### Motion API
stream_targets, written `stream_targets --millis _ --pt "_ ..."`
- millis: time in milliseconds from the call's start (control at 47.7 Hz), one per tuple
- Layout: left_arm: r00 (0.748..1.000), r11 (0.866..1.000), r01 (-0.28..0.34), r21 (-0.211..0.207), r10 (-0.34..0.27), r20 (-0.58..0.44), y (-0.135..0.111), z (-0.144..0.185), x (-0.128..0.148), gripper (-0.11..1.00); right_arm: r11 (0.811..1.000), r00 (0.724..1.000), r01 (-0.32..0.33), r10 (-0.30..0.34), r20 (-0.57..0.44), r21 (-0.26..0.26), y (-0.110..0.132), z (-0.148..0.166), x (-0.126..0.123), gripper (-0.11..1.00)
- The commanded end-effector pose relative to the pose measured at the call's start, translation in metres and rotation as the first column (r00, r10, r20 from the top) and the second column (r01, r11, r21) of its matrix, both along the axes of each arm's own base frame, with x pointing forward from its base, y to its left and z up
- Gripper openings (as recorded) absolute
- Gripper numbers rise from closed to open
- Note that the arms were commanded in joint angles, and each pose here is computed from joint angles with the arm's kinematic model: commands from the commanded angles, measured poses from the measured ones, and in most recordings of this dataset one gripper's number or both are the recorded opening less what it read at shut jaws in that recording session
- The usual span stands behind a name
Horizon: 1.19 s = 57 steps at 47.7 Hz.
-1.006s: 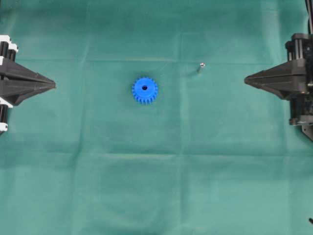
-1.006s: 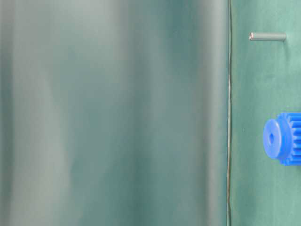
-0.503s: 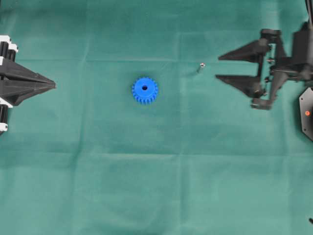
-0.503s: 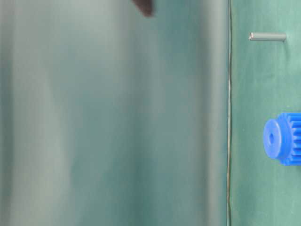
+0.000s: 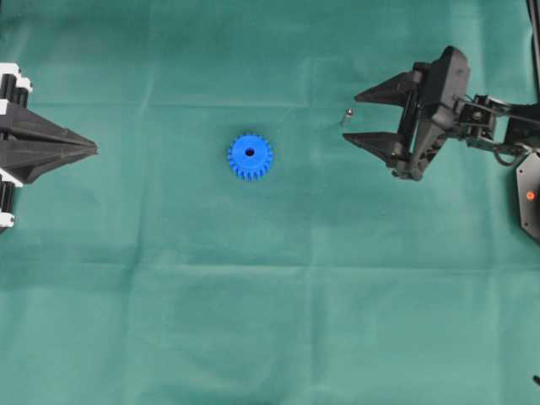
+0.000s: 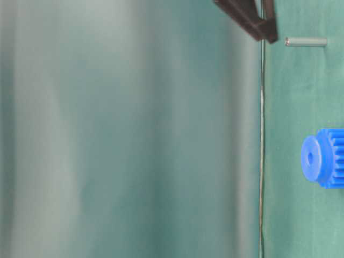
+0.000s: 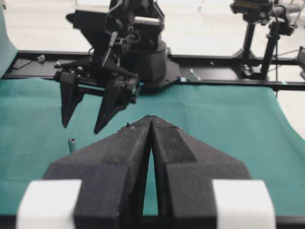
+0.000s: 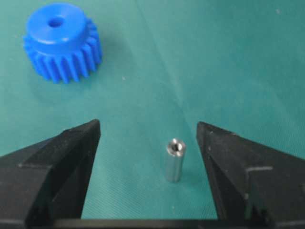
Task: Insert the shaft placed at a random location into the center hole of the small gear at another random location.
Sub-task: 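Lower the right gripper and close it on the silver shaft, then lift the shaft upright with the right gripper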
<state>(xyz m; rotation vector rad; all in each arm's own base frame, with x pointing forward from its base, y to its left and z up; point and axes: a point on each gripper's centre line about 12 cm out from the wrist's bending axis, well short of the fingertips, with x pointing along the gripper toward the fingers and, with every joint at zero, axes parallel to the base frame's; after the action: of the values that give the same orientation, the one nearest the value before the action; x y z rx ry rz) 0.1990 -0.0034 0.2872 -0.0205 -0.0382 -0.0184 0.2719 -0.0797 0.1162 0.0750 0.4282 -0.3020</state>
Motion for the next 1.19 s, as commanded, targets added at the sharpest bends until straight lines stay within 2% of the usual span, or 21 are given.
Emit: stream_targets --millis 0,335,482,545,691,754,1048,1173 --pt "1.000 1.000 0.003 0.003 -0.003 0.017 -0.001 0.008 0.002 0.00 1.000 0.999 0.023 -0.023 0.027 0.006 -0.005 -0.001 0.007 0.82" --pt "1.000 1.000 0.003 0.003 -0.003 0.008 -0.001 0.006 0.003 0.00 0.999 0.999 0.040 -0.041 0.011 0.015 -0.009 -0.013 0.012 0.81" --pt "1.000 1.000 0.003 0.005 -0.003 -0.009 -0.001 0.004 0.002 0.00 0.998 0.998 0.063 -0.063 0.010 0.019 -0.014 -0.013 0.010 0.76" --pt "1.000 1.000 0.002 0.003 -0.002 -0.012 0.000 0.004 0.003 0.00 0.997 0.998 0.070 -0.070 0.008 0.017 -0.015 -0.014 0.009 0.67" --pt "1.000 1.000 0.003 0.006 -0.003 -0.015 -0.001 0.003 0.003 0.00 0.997 0.997 0.071 -0.071 0.002 0.009 -0.017 -0.014 0.009 0.25" --pt "1.000 1.000 0.003 0.006 -0.003 -0.014 -0.001 0.003 0.002 0.00 0.998 0.998 0.068 -0.068 0.000 0.006 -0.017 -0.014 0.009 0.13" --pt "1.000 1.000 0.003 0.006 -0.003 -0.017 -0.001 0.003 0.003 0.00 0.998 0.998 0.068 -0.068 0.003 0.006 -0.017 -0.013 0.009 0.13" --pt "1.000 1.000 0.003 0.005 -0.003 -0.014 -0.001 0.003 0.002 0.00 0.998 0.997 0.069 -0.069 0.017 0.006 -0.017 -0.003 0.009 0.13"
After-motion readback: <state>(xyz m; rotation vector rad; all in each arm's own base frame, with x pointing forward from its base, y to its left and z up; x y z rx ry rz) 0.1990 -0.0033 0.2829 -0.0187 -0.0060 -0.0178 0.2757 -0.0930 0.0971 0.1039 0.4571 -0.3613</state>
